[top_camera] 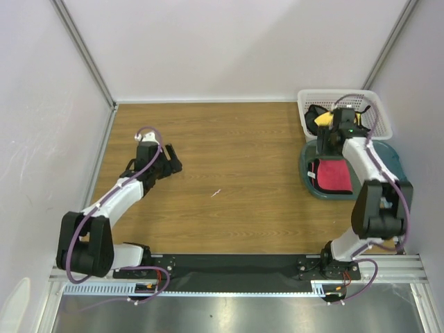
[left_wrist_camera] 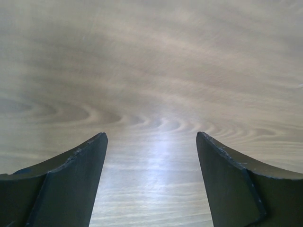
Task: Fold and stack the towels
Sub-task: Neatly place the folded towel into the bin, then grab crumpled towel
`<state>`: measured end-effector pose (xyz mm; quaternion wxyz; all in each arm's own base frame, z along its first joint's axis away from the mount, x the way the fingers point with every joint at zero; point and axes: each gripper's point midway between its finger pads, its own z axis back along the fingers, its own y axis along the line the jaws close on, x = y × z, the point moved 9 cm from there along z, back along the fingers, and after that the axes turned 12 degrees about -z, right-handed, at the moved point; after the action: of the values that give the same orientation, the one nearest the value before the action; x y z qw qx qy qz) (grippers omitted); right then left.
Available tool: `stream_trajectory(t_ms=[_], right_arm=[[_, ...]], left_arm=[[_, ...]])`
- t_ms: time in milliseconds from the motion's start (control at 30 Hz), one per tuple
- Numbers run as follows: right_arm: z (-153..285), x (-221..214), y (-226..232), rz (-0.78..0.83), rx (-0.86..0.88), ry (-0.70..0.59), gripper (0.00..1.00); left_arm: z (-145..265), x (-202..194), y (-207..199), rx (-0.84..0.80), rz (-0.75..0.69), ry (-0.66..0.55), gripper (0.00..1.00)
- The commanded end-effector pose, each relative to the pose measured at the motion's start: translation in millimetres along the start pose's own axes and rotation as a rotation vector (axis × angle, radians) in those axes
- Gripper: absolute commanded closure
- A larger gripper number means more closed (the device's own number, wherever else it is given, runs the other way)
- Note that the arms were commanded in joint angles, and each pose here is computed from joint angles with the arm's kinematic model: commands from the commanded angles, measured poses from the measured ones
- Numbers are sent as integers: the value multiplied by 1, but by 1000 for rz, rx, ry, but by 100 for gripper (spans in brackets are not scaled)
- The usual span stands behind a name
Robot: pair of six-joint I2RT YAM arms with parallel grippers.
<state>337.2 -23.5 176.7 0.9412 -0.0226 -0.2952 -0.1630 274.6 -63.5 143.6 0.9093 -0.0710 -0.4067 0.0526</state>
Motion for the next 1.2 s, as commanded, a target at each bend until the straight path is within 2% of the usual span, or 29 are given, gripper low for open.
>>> stream_trajectory(t_ms=[0, 33, 67, 233, 333, 400, 533, 700, 867, 900, 967, 1000, 1167], right_arm=[[83, 61, 1, -49, 27, -347, 25], [94, 67, 0, -59, 25, -390, 5], [110, 78, 0, -70, 36, -453, 0], [158, 94, -3, -105, 81, -646, 0], [168, 103, -3, -135, 115, -741, 0], [168, 107, -4, -162, 126, -758, 0], [159, 122, -12, -278, 116, -782, 0], [132, 151, -35, -412, 107, -788, 0], [109, 188, -56, -441, 24, -786, 0], [87, 190, -59, -424, -10, -751, 0], [75, 199, -62, -409, -27, -763, 0], [51, 200, -65, -410, -43, -730, 0], [-4, 208, -76, -480, -34, -650, 1]], left_arm=[[23, 48, -11, -64, -39, -160, 16], [28, 54, -13, -71, -46, -182, 16], [34, 67, -15, -79, -52, -218, 14], [64, 109, -21, -73, -112, -311, 9], [92, 140, -26, -66, -136, -409, 6], [107, 148, -24, -50, -145, -457, 0], [130, 156, -22, -34, -160, -537, 0], [138, 144, -22, -81, -187, -588, 0], [122, 131, -21, -91, -175, -544, 0], [119, 130, -21, -92, -171, -535, 0], [114, 127, -22, -97, -163, -520, 0], [112, 126, -21, -99, -164, -515, 0], [103, 120, -20, -95, -157, -486, 0]])
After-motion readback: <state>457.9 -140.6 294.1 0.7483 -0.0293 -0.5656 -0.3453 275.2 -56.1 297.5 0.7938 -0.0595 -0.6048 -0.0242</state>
